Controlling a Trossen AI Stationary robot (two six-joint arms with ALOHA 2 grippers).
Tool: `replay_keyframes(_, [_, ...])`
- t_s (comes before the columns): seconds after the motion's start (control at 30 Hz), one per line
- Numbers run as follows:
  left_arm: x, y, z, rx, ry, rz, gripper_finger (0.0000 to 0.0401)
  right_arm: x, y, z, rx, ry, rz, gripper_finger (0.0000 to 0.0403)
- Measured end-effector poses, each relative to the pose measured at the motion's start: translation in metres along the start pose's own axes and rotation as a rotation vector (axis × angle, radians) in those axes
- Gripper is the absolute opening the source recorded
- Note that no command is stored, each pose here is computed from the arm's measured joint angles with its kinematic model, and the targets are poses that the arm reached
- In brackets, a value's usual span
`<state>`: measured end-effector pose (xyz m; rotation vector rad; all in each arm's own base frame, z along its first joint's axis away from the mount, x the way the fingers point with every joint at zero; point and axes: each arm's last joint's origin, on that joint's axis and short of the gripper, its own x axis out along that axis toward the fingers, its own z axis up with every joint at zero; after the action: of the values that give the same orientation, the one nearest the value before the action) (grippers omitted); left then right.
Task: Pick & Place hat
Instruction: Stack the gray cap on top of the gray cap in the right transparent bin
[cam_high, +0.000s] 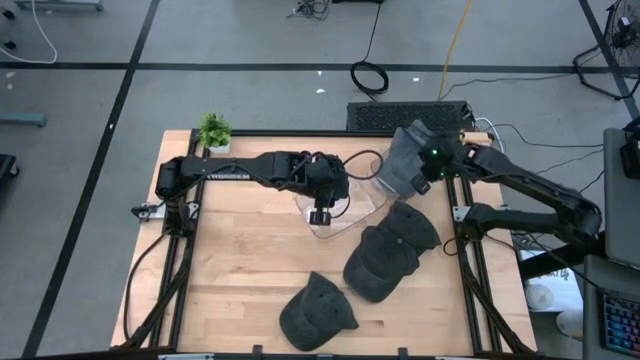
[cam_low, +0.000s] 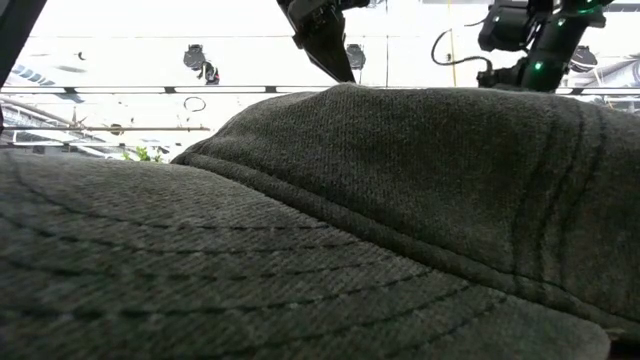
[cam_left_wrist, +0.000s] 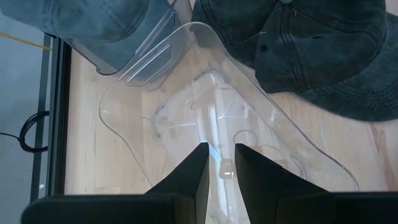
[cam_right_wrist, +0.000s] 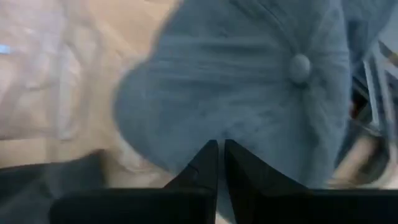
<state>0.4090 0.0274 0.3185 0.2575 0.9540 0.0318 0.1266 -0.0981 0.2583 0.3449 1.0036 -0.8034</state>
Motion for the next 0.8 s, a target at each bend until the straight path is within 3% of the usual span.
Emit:
replay_keyframes(0.47, [0.0, 0.001, 0.0, -0.001, 0.001, 0.001, 0.0088, -0.004, 0.013, -0.007, -0.044, 0.067, 0.219, 0.0001])
replay_keyframes(0.53, [0.0, 0.002, 0.0, -0.004, -0.001, 0.003, 0.0088, -0.001, 0.011, -0.011, -0.044, 0.13, 0.162, 0.0001])
replay_keyframes(0.67, [0.001, 0.006, -0.001, -0.014, 0.001, 0.009, 0.0088, 0.009, 0.003, -0.009, -0.048, 0.159, -0.089, 0.0])
replay_keyframes(0.8, [0.001, 0.008, -0.002, -0.024, 0.002, 0.012, 0.0088, 0.021, 0.001, 0.0, -0.046, 0.154, -0.097, 0.0])
